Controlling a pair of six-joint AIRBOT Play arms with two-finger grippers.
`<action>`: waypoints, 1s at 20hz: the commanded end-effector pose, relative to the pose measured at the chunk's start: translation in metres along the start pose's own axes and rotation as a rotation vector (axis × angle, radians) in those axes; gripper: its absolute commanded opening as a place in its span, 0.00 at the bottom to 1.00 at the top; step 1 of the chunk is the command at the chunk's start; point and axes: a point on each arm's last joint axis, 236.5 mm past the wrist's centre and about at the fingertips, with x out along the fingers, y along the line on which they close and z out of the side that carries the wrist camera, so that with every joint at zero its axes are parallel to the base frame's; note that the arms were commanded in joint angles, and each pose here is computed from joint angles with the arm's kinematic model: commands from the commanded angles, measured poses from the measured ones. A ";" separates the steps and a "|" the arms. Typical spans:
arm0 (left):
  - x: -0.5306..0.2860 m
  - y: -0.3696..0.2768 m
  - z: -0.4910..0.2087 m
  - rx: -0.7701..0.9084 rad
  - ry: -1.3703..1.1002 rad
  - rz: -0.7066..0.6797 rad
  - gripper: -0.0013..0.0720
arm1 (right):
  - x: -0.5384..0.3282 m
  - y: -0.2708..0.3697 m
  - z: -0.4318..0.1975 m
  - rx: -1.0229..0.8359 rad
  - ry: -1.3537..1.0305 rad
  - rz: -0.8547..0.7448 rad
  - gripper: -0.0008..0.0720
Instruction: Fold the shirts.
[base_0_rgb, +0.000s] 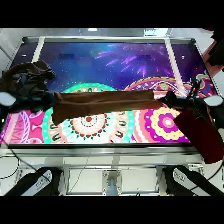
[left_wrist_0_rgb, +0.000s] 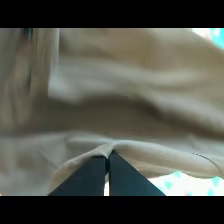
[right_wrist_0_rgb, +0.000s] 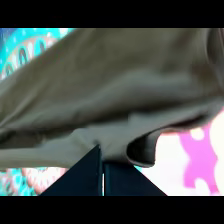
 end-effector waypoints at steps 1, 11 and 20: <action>0.038 -0.001 0.058 0.030 -0.072 0.039 0.04 | 0.037 0.000 0.035 -0.089 -0.018 -0.052 0.05; 0.148 0.002 0.067 0.042 -0.035 0.062 0.04 | 0.155 -0.052 0.061 -0.076 0.050 -0.134 0.05; 0.110 -0.039 0.127 0.087 -0.153 0.001 0.68 | 0.116 -0.019 0.101 -0.142 0.054 -0.043 0.51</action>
